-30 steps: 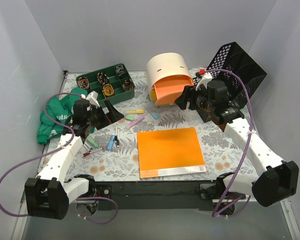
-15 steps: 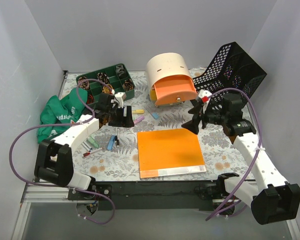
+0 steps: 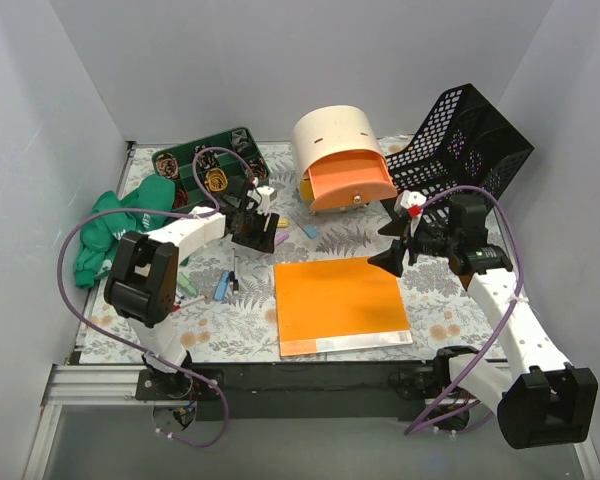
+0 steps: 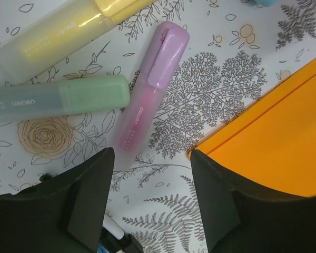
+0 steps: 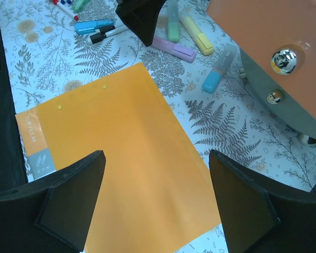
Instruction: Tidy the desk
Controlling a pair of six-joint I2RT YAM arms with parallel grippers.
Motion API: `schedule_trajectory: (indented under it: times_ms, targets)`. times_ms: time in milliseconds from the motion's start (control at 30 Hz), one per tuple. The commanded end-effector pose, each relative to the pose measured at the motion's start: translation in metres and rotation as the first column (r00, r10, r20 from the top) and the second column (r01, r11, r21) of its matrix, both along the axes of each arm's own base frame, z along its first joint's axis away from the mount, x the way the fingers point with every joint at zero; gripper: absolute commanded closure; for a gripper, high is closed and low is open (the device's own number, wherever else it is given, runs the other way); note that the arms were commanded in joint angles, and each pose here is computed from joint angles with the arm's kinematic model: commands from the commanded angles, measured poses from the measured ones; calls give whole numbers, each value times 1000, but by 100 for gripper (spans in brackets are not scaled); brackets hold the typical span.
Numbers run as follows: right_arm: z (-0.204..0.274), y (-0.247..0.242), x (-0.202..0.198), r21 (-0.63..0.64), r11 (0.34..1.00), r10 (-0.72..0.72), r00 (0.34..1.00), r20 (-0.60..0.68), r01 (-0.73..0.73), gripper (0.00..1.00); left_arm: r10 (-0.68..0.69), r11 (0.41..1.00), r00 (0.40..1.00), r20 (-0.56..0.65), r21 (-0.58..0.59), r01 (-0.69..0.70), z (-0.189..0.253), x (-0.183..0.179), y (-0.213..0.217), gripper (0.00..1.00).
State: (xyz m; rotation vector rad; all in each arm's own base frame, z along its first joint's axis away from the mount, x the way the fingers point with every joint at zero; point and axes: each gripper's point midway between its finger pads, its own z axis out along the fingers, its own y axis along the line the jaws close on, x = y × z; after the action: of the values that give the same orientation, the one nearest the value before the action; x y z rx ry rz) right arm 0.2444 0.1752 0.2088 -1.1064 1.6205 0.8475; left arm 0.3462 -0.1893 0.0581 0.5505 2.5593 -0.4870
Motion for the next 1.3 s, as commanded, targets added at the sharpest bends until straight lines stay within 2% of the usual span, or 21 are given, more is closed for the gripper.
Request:
schedule_trajectory:
  times_ms: [0,400,633,767,800,867,933,1033,1200,1267]
  targets:
    - [7,-2,-1,14,1000,4,999,34,-4,12,-16,996,999,42,90,12,0,13,4,43]
    - [7,-6,0,21,1000,-7,1000,27,7,12,-18,981,999,38,194,10,-23,23,8,49]
    - [8,-9,2,25,1000,-16,1000,27,16,11,-57,972,998,36,229,48,-31,12,0,54]
    - [8,-9,2,26,1000,-17,999,28,16,11,-49,965,998,34,258,38,-36,7,4,71]
    - [9,-10,2,26,999,-18,999,30,17,11,-44,966,999,32,257,35,-36,6,5,81]
    - [9,-10,2,28,999,-19,999,28,18,11,-25,960,999,39,278,13,-34,5,9,86]
    - [10,-11,2,28,999,-22,999,33,21,11,-22,965,997,67,263,4,-23,3,9,95]
    - [11,-11,2,30,999,-22,999,36,21,11,-15,978,991,133,210,-14,7,-1,8,99]
    - [12,-11,1,35,999,-19,999,38,18,11,-50,997,962,269,76,31,72,-11,-4,100]
    - [12,-12,1,36,999,-20,999,37,18,11,-57,998,929,365,40,45,109,-11,-3,100]
